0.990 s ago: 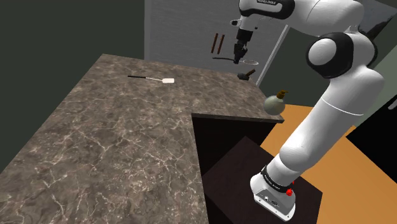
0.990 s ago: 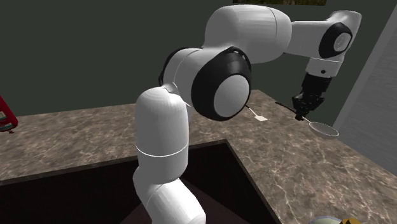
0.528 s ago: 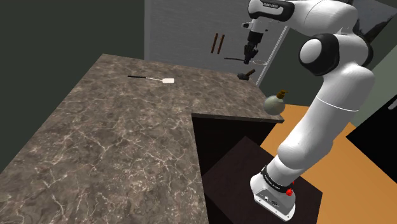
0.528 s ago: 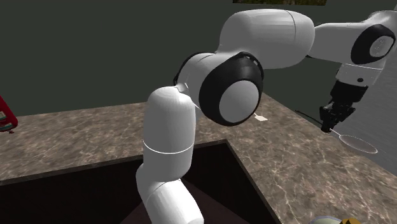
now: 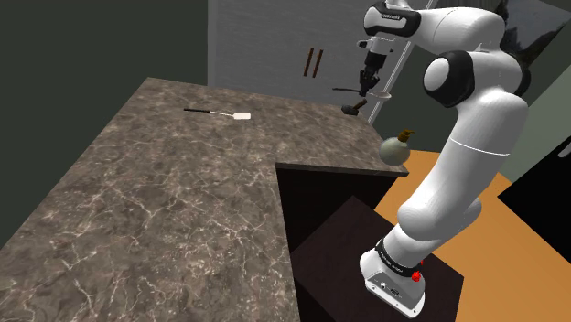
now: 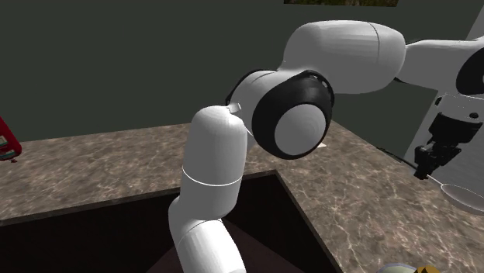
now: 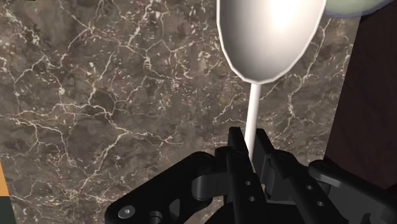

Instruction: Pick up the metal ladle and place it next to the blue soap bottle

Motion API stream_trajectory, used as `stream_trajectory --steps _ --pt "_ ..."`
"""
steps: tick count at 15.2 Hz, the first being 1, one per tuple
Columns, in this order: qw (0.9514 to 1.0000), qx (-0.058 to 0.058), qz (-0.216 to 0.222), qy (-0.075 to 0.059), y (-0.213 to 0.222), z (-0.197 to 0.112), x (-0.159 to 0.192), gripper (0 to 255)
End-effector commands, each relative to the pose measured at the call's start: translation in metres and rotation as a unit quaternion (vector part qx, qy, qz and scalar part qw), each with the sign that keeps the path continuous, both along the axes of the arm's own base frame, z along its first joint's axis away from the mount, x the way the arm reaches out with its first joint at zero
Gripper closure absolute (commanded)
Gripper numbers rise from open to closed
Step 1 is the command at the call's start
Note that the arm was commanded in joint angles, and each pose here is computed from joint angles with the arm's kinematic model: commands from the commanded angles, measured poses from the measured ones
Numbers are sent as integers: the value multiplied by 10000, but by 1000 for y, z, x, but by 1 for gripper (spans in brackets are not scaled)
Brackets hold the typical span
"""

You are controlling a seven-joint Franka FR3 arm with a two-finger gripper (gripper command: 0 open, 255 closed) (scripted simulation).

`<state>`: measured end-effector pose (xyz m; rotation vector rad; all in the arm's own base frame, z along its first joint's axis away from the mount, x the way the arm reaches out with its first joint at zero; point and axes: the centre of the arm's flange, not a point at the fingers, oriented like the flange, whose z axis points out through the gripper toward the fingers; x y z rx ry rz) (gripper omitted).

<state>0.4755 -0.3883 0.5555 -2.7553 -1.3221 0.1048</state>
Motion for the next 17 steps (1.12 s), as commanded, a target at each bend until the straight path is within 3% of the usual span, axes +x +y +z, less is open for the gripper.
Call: stream_trajectory --steps 1,17 --pt "10000 -2 2 -2 1 -10 0 255" --pt "10000 -2 2 -2 1 -94 0 255"
